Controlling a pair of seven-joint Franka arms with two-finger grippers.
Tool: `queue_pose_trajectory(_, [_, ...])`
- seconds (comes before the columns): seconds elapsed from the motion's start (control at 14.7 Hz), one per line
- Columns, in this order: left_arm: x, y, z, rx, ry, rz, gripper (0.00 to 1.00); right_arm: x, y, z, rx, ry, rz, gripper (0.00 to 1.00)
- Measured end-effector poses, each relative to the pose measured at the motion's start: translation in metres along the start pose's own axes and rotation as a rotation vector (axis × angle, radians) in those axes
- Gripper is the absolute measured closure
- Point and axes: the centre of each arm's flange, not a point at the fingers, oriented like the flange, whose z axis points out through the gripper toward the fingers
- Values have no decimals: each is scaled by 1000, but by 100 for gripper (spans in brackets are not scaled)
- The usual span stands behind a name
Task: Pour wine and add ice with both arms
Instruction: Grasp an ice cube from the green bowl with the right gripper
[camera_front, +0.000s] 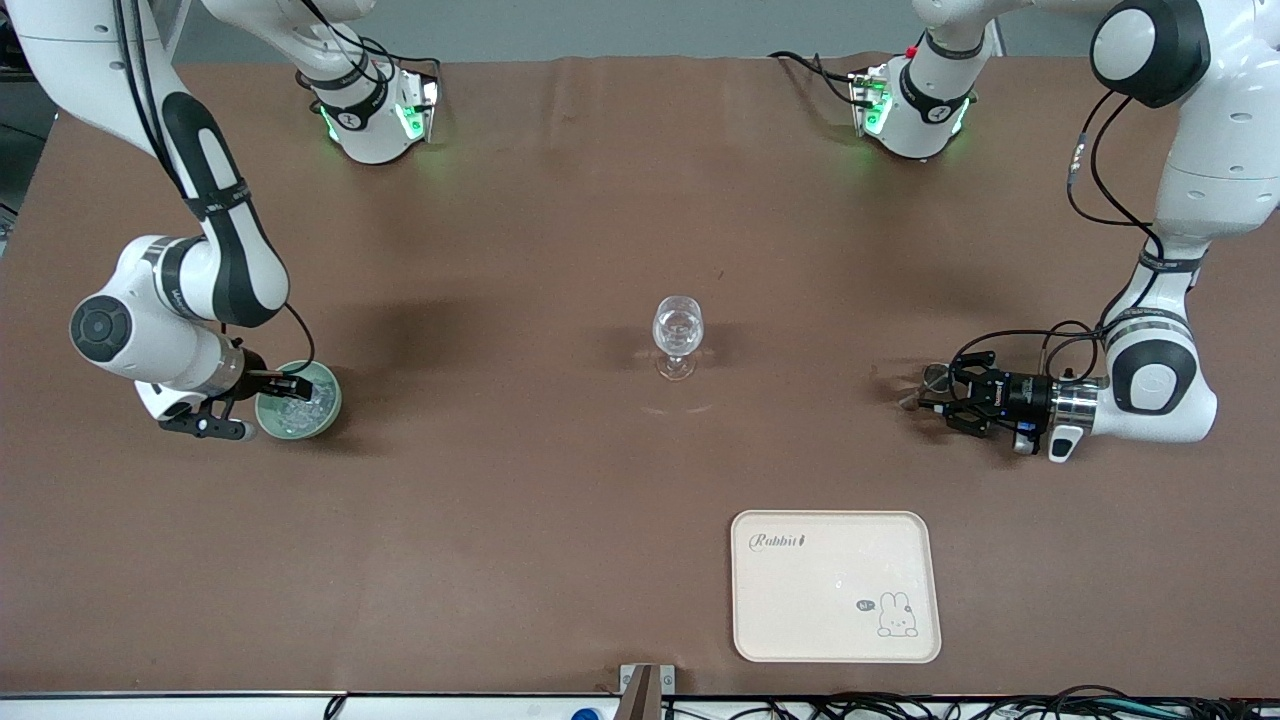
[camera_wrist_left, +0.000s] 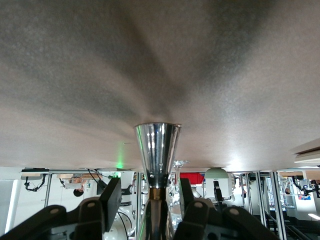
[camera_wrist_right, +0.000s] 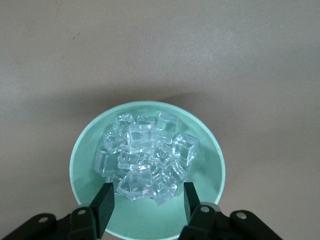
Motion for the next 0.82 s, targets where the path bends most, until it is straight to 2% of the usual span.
queue_pose_trajectory(0.27, [2,-1,2,2,-4,-2,51,0,-3,11,-2,-4,-6,39])
queue_pose_trajectory(0.54, [2,0,3,3,-5,-2,55,1,-3,11,-3,1,-5,75])
queue_pose_trajectory(0.61, [2,0,4,1,-7,-2,62,1,-3,11,-3,1,-5,78])
queue_pose_trajectory(0.68, [2,0,4,-1,-8,-2,62,2,-3,11,-3,2,-5,78])
queue_pose_trajectory(0.82, [2,0,5,-2,-11,-3,71,3,-3,8,-2,7,-5,78])
